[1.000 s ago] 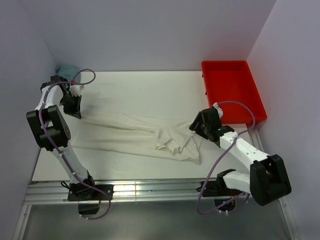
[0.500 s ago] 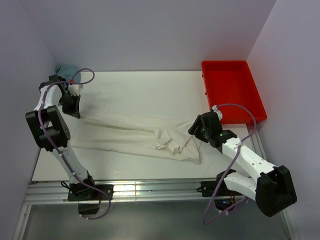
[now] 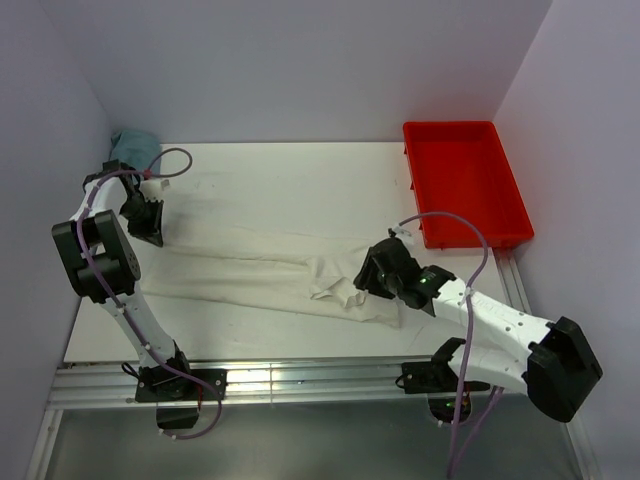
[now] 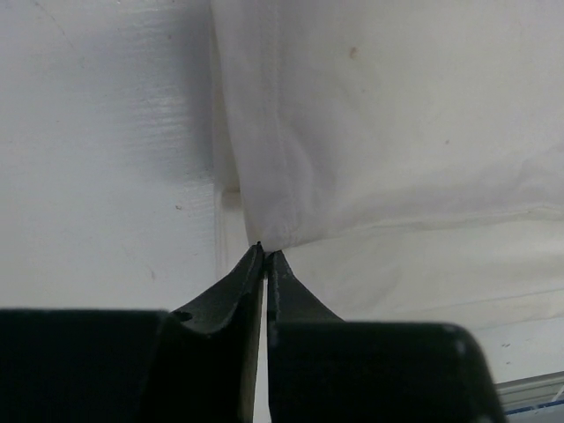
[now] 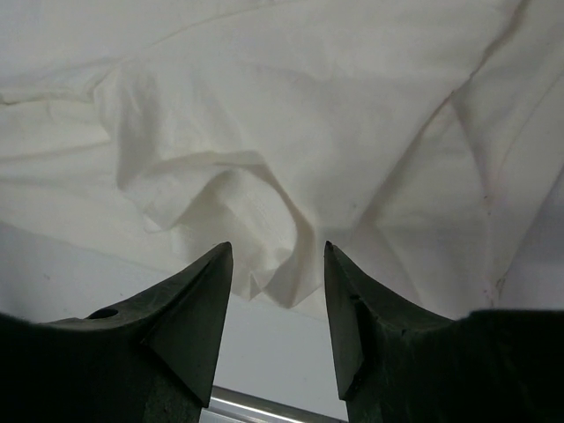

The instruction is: Roll the t-shirts

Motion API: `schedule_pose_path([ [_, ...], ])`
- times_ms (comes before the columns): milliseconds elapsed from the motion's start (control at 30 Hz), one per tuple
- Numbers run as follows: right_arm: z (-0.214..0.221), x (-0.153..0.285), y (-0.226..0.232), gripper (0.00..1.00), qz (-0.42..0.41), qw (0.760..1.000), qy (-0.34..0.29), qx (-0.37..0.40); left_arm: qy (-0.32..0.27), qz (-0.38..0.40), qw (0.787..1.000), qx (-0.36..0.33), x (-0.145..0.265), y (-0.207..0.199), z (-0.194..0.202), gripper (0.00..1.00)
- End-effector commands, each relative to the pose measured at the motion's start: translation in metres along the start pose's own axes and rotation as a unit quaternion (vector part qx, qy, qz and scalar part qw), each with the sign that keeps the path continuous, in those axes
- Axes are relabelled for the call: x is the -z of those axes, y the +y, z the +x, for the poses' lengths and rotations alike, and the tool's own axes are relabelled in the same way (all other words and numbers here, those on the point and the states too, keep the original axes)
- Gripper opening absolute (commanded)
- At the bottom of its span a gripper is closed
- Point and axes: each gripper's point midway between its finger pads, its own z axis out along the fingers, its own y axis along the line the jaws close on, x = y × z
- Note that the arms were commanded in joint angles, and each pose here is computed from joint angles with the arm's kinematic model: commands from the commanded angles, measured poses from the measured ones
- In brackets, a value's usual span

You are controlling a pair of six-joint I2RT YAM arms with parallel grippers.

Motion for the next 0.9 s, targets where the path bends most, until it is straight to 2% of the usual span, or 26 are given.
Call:
schedule_pose_path([
  [0, -0.001, 0.001, 0.018, 0.53, -0.003, 1.0, -0.008, -0.006, -0.035, -0.016, 0.999, -0.015, 0.018, 0.003, -0.011, 0.11],
  [100, 0.009, -0.002, 0.024, 0.5, 0.004, 1.0, 0.002, 0.004, -0.04, -0.024, 0.999, -0.018, 0.022, 0.004, -0.01, 0.28],
  [133, 0.014, -0.003, 0.025, 0.49, 0.007, 1.0, 0.008, 0.008, -0.042, -0.028, 0.999, -0.02, 0.023, 0.005, -0.01, 0.37],
  [267, 0.024, -0.009, 0.024, 0.33, 0.022, 1.0, 0.016, 0.014, -0.063, -0.046, 0.997, -0.027, 0.037, 0.009, -0.015, 0.49],
  [333, 0.027, -0.01, 0.021, 0.25, 0.033, 0.999, 0.017, 0.011, -0.078, -0.056, 0.995, -0.029, 0.051, 0.012, -0.021, 0.52],
  [467, 0.035, -0.004, 0.016, 0.18, 0.039, 0.999, 0.019, 0.009, -0.105, -0.063, 0.992, -0.043, 0.076, 0.009, -0.031, 0.53],
  [633, 0.046, 0.008, 0.007, 0.04, 0.045, 0.999, 0.019, 0.001, -0.126, -0.018, 0.988, -0.092, 0.108, -0.025, -0.039, 0.54],
  [867, 0.075, 0.011, -0.012, 0.01, 0.064, 0.997, 0.039, -0.01, -0.112, 0.067, 0.974, -0.188, 0.109, -0.094, -0.029, 0.53],
])
